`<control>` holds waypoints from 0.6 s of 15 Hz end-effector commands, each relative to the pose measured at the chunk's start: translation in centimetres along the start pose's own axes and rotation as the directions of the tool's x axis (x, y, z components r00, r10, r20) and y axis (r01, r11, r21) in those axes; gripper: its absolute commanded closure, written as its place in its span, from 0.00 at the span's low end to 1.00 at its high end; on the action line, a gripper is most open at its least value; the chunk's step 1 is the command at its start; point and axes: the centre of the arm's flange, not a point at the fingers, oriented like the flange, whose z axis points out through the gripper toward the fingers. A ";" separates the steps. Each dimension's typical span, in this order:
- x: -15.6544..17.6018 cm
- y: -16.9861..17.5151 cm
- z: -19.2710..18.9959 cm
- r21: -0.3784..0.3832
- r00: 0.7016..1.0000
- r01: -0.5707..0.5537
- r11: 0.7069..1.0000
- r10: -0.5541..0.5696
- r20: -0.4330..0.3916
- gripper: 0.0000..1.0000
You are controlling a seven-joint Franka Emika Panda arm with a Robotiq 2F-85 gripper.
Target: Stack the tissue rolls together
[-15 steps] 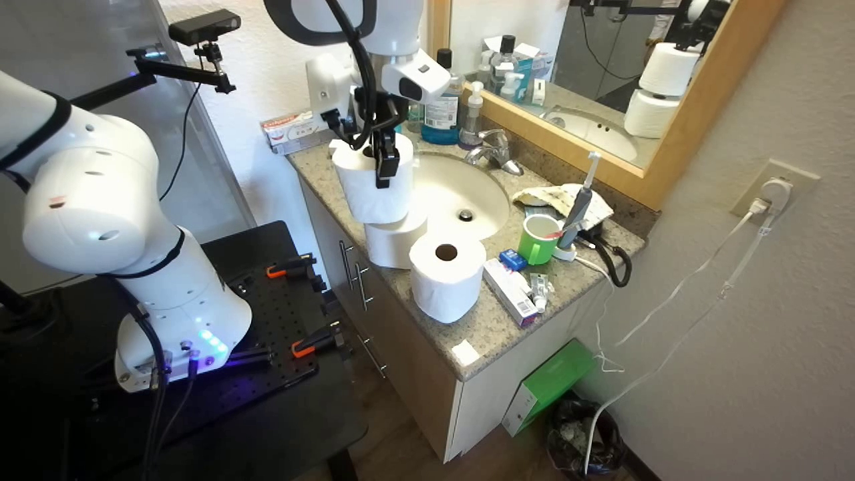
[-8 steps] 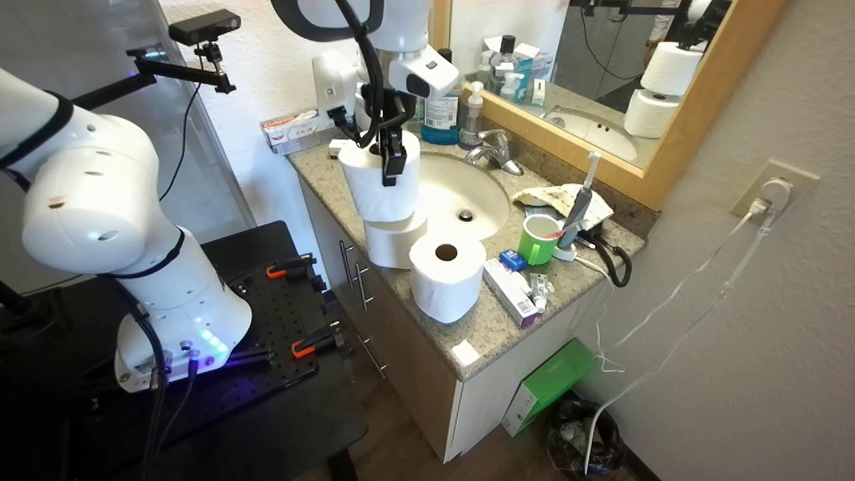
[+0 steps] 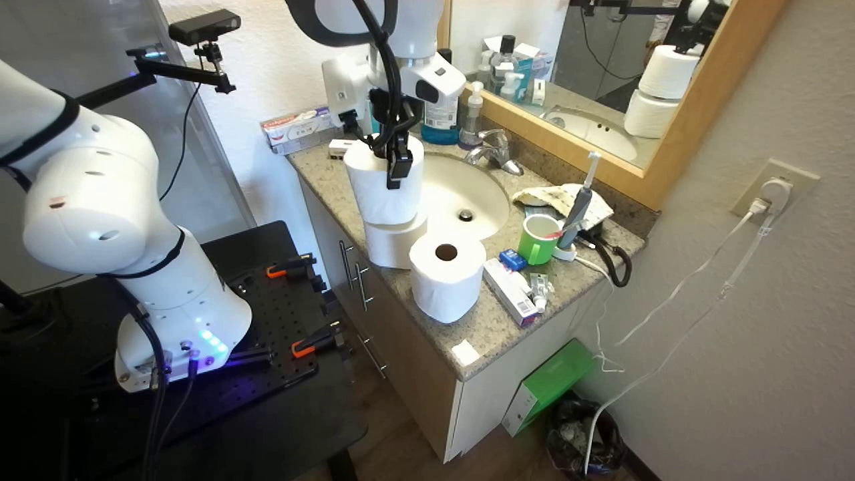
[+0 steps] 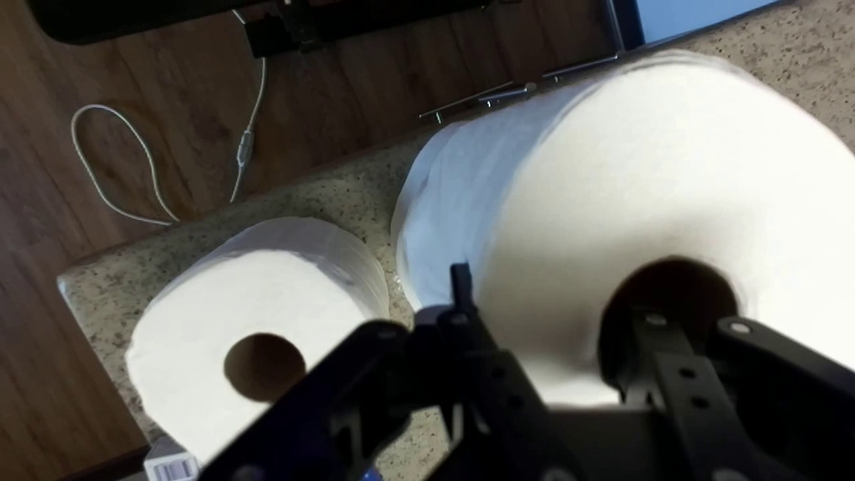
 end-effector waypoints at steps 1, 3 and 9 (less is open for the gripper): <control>0.6 0.4 0.2 0.025 1.000 0.011 1.000 -0.011 0.000 0.86; 0.7 0.6 0.7 0.026 1.000 0.019 0.999 -0.020 0.007 0.86; 1.3 1.2 1.6 0.031 0.999 0.035 0.999 -0.036 0.016 0.86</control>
